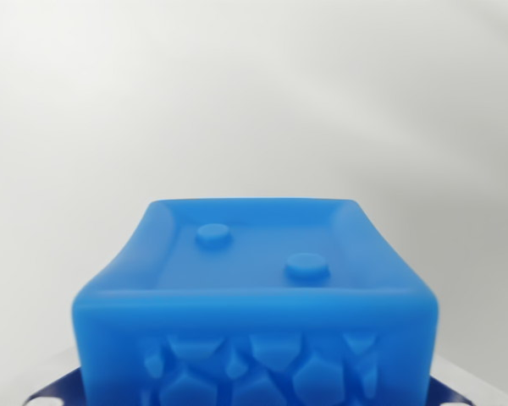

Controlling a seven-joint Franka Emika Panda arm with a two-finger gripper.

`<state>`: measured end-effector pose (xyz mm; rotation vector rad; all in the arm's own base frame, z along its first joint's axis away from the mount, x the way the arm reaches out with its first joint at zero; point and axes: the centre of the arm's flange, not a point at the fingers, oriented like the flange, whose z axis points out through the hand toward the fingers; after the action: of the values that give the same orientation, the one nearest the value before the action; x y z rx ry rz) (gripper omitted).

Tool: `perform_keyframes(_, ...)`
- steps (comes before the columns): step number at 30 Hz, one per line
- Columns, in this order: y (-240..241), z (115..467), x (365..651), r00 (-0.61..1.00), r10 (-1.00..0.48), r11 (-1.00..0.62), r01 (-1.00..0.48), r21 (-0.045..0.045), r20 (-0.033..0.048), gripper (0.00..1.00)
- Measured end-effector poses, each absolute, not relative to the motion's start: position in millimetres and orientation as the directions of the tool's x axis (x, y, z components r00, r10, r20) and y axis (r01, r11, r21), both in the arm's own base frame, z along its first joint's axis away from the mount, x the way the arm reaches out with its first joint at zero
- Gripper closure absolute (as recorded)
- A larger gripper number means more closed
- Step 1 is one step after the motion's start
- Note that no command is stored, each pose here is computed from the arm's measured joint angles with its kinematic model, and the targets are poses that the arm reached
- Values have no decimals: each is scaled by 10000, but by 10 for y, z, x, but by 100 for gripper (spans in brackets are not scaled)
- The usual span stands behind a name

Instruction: Stack cube

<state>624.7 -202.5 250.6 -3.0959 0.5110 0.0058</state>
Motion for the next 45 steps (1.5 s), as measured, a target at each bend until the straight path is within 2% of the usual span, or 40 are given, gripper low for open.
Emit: perform_keyframes(45, -1225, 2499, 6008, 9159, -4014, -9159, -4014, -24, -50, 100)
